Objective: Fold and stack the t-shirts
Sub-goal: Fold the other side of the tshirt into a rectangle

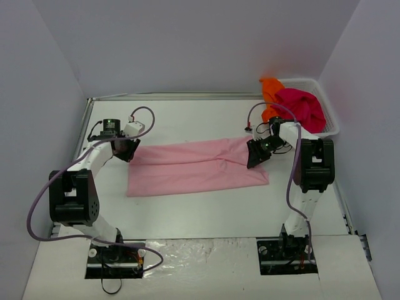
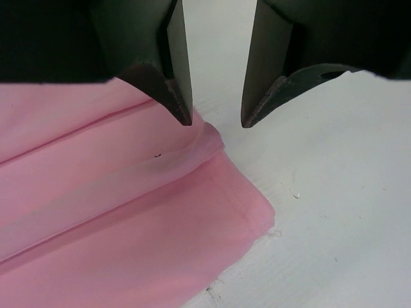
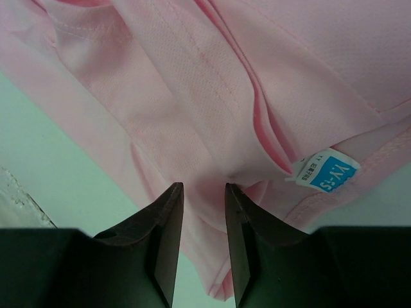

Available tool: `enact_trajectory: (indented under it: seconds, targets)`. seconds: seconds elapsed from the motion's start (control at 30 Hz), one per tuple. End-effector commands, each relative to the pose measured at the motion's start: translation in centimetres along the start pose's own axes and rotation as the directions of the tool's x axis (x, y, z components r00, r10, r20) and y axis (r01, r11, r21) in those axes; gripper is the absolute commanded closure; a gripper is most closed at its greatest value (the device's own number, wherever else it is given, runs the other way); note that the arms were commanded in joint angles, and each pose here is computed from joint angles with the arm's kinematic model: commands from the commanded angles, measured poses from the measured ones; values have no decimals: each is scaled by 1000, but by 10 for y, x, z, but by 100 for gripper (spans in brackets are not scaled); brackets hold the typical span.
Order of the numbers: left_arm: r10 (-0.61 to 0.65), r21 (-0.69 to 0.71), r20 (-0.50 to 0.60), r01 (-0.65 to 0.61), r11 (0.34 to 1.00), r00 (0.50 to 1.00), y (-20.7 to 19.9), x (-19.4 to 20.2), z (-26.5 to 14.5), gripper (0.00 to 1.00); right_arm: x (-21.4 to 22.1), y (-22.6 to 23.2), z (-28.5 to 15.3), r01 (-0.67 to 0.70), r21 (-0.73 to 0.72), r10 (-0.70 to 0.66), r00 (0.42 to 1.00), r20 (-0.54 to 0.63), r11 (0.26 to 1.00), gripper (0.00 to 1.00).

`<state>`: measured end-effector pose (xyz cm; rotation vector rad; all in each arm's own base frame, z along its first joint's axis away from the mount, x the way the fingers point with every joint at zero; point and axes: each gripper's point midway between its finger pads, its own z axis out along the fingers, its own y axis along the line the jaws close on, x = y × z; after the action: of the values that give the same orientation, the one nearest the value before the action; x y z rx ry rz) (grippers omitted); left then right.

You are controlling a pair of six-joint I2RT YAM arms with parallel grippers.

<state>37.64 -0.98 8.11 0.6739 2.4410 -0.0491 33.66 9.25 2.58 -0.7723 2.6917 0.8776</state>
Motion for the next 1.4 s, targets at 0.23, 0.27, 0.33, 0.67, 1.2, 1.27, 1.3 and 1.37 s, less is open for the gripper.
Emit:
enact_trajectory:
  seconds: [0.23,0.27,0.33,0.67,1.2,1.27,1.3,1.37]
  targets:
    - [17,-22,40,-17,1000,999,-2,-8,-26,64,0,32,-32,69,-14,-69,997,19,998,70]
    - [17,-16,43,-17,1000,999,-3,-9,-27,64,1,34,-34,67,-17,-67,998,16,998,70]
    - [19,-22,54,-17,1000,998,-2,-13,-30,64,-2,36,-39,78,-14,-78,997,26,997,69]
    - [-8,-29,107,11,1000,994,9,-33,-8,65,-26,37,-48,91,-3,-91,993,78,996,69]
    - [-13,7,65,12,1000,998,14,-32,26,73,-27,31,-45,71,3,-71,995,67,997,70]
    - [-5,4,55,5,1000,998,11,-25,21,74,-27,32,-45,68,-1,-68,995,67,998,70]
    - [-4,8,34,3,1000,999,7,-14,21,74,-28,32,-45,69,0,-69,995,68,998,70]
    - [13,3,23,-13,1000,1000,3,-6,15,74,-27,33,-46,74,3,-74,995,70,997,70]
